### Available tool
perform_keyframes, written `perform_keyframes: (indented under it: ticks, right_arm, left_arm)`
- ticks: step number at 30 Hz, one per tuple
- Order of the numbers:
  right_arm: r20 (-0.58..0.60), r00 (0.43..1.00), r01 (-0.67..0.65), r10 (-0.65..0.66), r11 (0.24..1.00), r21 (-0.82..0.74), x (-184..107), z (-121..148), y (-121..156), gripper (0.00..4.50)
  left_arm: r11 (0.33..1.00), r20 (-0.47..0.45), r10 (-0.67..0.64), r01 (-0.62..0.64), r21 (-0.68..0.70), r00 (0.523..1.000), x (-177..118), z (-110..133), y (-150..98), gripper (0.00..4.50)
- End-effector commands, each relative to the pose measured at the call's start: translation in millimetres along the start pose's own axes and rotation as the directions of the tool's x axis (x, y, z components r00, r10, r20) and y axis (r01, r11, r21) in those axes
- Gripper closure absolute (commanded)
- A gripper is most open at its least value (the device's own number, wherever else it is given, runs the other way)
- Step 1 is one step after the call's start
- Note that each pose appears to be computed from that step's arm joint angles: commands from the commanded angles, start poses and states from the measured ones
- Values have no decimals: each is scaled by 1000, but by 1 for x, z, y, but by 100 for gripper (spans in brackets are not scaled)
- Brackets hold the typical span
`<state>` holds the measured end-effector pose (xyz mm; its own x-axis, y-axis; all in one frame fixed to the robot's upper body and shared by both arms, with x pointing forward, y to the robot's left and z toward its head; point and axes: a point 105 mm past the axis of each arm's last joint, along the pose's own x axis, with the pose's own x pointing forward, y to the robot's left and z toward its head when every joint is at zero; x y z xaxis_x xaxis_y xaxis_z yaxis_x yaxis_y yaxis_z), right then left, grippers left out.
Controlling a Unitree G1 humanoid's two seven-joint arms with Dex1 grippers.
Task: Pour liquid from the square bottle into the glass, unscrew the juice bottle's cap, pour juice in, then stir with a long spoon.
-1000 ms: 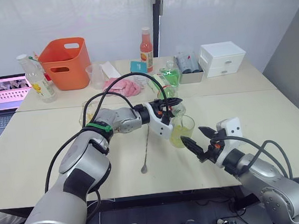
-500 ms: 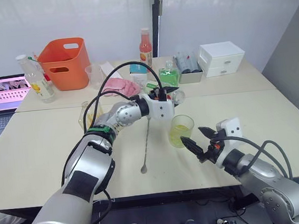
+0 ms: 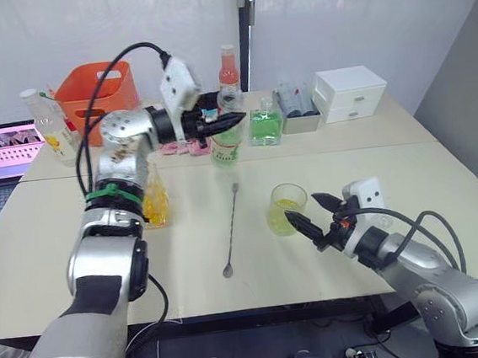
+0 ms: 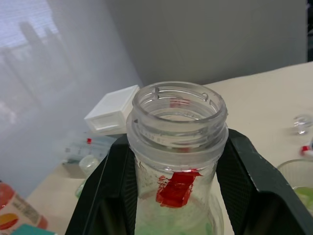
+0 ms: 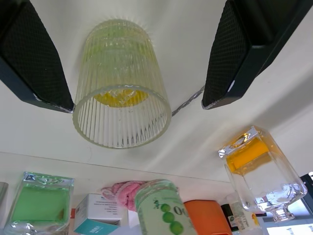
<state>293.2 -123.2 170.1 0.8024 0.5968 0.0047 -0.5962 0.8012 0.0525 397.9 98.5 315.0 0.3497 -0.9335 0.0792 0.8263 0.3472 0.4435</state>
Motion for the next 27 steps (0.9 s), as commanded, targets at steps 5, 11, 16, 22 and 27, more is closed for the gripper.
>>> perform_keyframes:
  ticks: [5,11,16,22,27]
  right_arm:
    - [20,992,-122,124,990,-71,0,27,-4,8]
    - [21,968,-248,251,965,-85,-7,40,-1,8]
    - [-13,928,-372,372,926,-71,-14,40,14,8]
    - [-52,895,-445,442,894,-50,-16,36,24,8]
    - [-71,896,-442,438,895,-55,-15,32,22,8]
  left_arm:
    - [972,74,-108,121,-201,991,-83,59,-53,279]
    - [956,28,30,-20,-291,999,-126,64,-77,279]
    - [927,-74,189,-203,-316,979,-159,53,-88,279]
    - [838,-218,433,-480,-259,875,-211,32,-80,279]
    - [762,-267,564,-617,-198,782,-236,19,-61,279]
